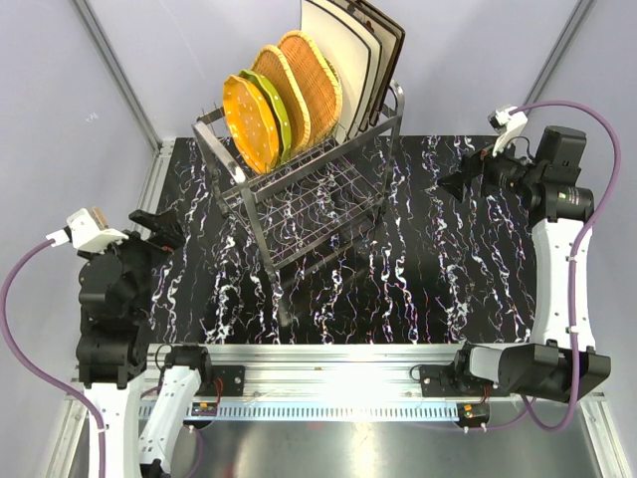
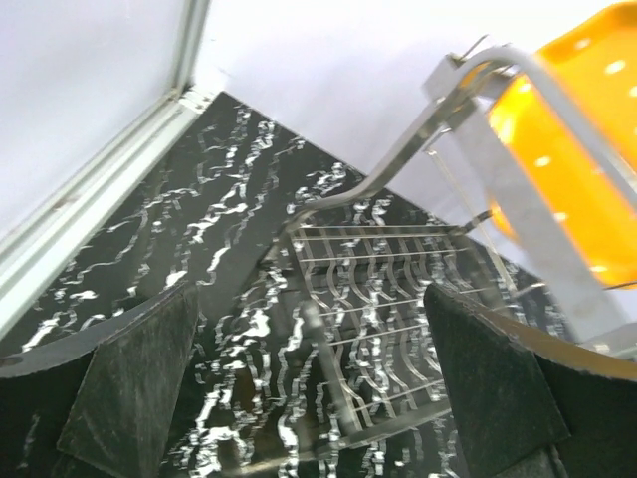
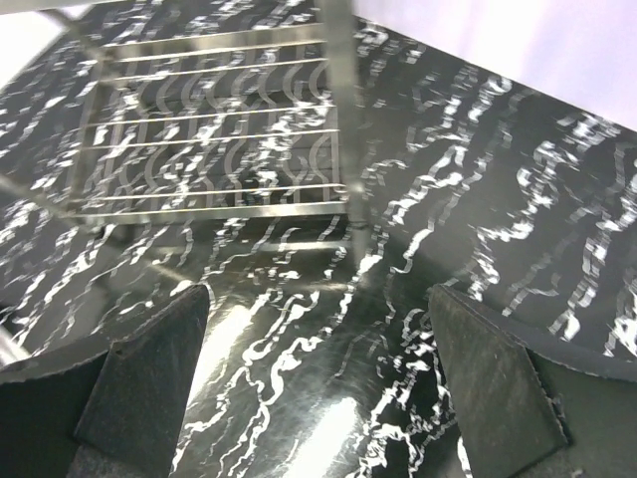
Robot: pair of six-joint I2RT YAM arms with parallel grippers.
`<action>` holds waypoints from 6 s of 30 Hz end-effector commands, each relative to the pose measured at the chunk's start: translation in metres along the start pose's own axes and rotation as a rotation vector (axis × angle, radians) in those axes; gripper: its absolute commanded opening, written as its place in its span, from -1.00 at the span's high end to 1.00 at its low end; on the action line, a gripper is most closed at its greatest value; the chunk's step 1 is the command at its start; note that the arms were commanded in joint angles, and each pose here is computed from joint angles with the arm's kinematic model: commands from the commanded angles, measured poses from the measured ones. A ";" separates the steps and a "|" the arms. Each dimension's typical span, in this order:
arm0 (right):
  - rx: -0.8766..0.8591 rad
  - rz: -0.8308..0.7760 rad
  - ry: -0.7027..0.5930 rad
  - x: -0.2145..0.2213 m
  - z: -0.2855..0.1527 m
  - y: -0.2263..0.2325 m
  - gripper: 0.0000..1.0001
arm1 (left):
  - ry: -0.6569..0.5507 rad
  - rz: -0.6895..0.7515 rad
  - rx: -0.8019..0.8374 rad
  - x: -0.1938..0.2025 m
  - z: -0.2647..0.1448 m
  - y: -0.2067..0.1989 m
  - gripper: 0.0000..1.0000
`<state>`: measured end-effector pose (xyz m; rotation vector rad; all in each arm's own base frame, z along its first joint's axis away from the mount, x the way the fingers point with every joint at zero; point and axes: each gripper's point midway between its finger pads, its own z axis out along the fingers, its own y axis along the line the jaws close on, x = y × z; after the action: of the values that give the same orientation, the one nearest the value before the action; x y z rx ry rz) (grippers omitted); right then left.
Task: Unload the plates from the dish rack
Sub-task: Grab a plate with the left arm, then pass the plate from the left arm to the right
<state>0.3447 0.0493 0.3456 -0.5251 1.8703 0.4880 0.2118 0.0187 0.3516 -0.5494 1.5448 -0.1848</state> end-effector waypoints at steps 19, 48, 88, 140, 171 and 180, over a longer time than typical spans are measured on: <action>-0.126 0.014 -0.033 -0.002 0.001 0.023 -0.99 | 0.136 -0.206 0.410 -0.074 0.015 -0.136 -0.98; -0.152 0.095 -0.079 -0.010 0.004 0.029 -0.99 | 0.384 -0.411 0.585 -0.080 0.078 -0.272 -0.37; -0.144 0.101 -0.094 -0.014 0.000 0.032 -0.99 | 0.338 -0.361 0.542 -0.072 0.119 -0.288 1.00; -0.489 -0.209 -0.301 -0.137 0.041 0.194 -0.99 | 0.063 -0.747 0.806 -0.207 0.047 -0.315 1.00; -0.173 -0.411 -0.572 -0.204 0.117 0.328 -0.99 | 0.050 -0.836 0.794 -0.206 0.008 -0.281 1.00; 0.029 -0.414 -0.635 -0.212 0.133 0.325 -0.99 | 0.026 -0.878 0.789 -0.211 0.004 -0.275 1.00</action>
<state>0.3258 0.4317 0.4877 -0.7752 1.2054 0.3616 0.3199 -0.1444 0.5747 -0.6498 1.3688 -1.2727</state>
